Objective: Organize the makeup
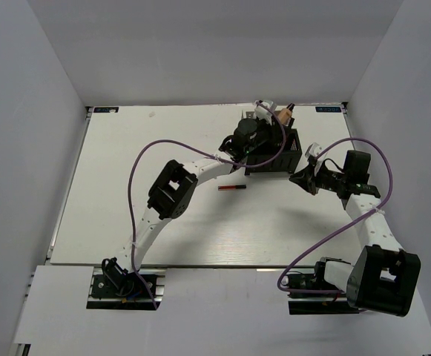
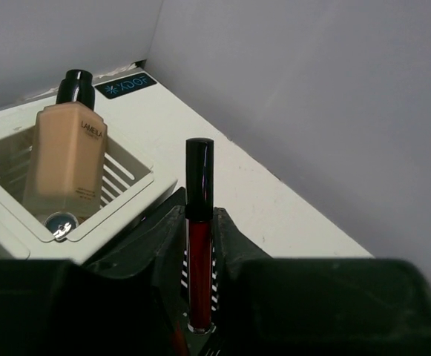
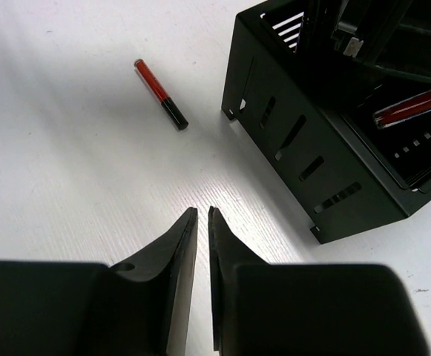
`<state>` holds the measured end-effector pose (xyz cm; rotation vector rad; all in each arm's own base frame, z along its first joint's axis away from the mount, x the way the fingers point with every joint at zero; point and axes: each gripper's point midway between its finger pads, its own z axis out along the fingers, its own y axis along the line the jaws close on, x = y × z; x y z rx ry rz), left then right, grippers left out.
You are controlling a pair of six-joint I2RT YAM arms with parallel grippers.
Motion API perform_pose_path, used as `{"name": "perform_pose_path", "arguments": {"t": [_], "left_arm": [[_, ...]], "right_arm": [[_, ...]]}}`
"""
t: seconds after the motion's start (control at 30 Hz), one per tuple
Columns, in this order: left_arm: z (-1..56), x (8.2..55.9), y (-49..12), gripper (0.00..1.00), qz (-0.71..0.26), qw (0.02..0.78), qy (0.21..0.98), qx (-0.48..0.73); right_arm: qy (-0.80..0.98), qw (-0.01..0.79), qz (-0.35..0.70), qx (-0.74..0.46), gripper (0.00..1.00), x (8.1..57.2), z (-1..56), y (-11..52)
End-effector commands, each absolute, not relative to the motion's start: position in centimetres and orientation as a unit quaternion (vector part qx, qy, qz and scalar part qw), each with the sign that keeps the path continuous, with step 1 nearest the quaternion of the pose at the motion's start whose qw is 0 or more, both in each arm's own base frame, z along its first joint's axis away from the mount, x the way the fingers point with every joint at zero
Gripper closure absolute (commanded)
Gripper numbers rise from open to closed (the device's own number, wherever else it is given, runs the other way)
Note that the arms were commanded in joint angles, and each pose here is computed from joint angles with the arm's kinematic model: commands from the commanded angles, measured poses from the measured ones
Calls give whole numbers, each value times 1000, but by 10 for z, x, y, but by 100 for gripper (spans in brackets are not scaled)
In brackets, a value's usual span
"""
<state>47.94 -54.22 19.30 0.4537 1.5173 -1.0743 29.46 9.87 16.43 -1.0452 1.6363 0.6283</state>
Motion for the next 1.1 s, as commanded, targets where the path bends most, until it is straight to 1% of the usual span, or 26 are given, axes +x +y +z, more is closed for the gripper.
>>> {"name": "perform_pose_path", "arguments": {"t": [0.0,0.03,0.07,0.13,0.17,0.3,0.37,0.43,0.5,0.53,0.57,0.6,0.63,0.67,0.7,0.73,0.77,0.8,0.83,0.87,0.9,0.93,0.97,1.0,1.03,1.07], "left_arm": [[222,478,-542,66,-452,592,637,199],[219,477,-541,50,-450,591,639,201],[225,477,-540,42,-451,594,635,201],[232,475,-540,35,-453,596,630,206],[234,474,-540,32,-452,598,629,206],[261,467,-540,28,-462,612,609,203],[277,464,-537,24,-469,621,596,198],[313,457,-529,23,-478,639,571,193],[338,453,-519,22,-477,655,557,184],[373,444,-508,22,-481,671,536,176],[375,442,-500,23,-472,677,538,173],[388,437,-492,25,-470,682,535,166],[428,429,-466,28,-471,697,519,149],[433,429,-451,32,-459,700,529,142],[410,427,-440,39,-441,688,560,134],[414,423,-421,43,-422,694,572,112],[442,412,-382,48,-400,712,573,75],[439,407,-362,57,-385,712,584,65],[404,398,-349,59,-366,693,619,61],[415,383,-311,60,-342,695,633,28],[407,376,-291,60,-326,687,649,11],[375,367,-277,56,-312,660,683,-11],[374,347,-246,52,-295,649,701,-31],[346,339,-229,40,-274,627,727,-53],[336,328,-216,32,-265,615,739,-69],[314,313,-201,26,-244,586,768,-82]], "right_arm": [[674,535,259,-439,82,295,170,99],[674,535,258,-439,80,294,170,98],[673,534,260,-440,76,294,170,99],[668,534,263,-446,71,292,169,101],[666,535,263,-449,67,291,170,101],[648,530,292,-463,60,281,170,109],[630,531,293,-484,56,278,173,112],[619,525,310,-496,53,270,175,117],[594,529,314,-518,43,269,175,121],[592,521,324,-523,37,265,177,123],[575,524,320,-541,36,266,179,127],[575,511,334,-545,36,267,173,131],[578,495,346,-548,36,265,179,134],[553,486,344,-583,37,263,178,144],[558,467,360,-585,39,266,170,148],[556,456,363,-592,43,268,169,151],[540,433,366,-622,44,264,169,170],[544,420,362,-630,46,268,163,175],[550,411,352,-636,47,271,159,180],[558,406,320,-649,47,283,152,192],[547,403,312,-664,47,283,151,209],[538,398,306,-677,46,281,150,225],[538,409,275,-684,44,297,155,233],[553,387,284,-681,42,296,147,249],[552,376,285,-688,40,295,146,265],[568,368,264,-688,37,305,142,268]]}}
